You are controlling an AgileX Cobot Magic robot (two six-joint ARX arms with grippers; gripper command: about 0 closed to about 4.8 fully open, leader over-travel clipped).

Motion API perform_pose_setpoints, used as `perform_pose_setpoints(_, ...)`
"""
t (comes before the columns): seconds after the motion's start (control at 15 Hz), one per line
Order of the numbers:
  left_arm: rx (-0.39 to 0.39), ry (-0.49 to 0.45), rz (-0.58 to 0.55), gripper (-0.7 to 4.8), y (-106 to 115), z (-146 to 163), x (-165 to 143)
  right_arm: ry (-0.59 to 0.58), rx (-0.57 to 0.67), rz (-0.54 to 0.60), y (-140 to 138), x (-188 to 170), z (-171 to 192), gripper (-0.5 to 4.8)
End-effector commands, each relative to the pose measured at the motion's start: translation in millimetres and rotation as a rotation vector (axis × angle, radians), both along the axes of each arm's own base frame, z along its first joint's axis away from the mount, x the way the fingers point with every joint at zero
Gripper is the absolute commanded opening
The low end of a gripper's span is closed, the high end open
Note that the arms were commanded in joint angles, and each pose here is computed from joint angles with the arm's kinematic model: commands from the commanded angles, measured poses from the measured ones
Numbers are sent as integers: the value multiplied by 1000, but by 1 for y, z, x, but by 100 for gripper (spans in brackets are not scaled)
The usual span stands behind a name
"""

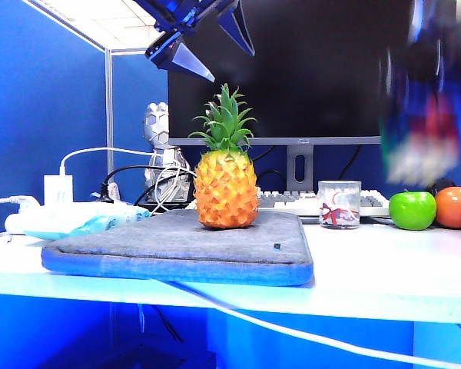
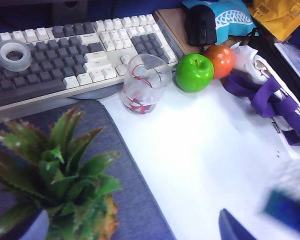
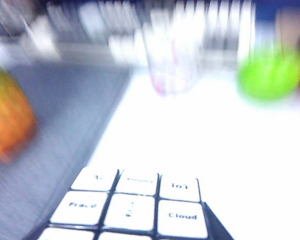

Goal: Rotate the Rubik's Cube so that its red face is facing towards you.

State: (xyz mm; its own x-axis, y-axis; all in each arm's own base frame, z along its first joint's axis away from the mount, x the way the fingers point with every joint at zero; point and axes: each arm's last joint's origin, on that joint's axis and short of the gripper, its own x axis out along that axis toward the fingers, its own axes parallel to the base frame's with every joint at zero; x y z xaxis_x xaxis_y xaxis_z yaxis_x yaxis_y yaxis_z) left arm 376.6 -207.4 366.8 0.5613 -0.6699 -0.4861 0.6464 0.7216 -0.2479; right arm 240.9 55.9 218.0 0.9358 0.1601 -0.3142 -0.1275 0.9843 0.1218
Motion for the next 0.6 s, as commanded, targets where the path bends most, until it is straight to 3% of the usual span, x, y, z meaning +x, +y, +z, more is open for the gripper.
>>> perform_pose_setpoints(0.07, -38, 2, -17, 479, 0, 5, -2, -192, 52, -6, 7, 28, -9, -1)
perform_pose_setpoints(0.33, -37, 23, -33, 479, 0, 4, -3, -106, 13, -6, 12, 50, -63, -1)
perform_pose_setpoints(0.6, -9, 45, -60, 479, 0, 0, -5, -96, -12, -8, 11, 60, -80, -1)
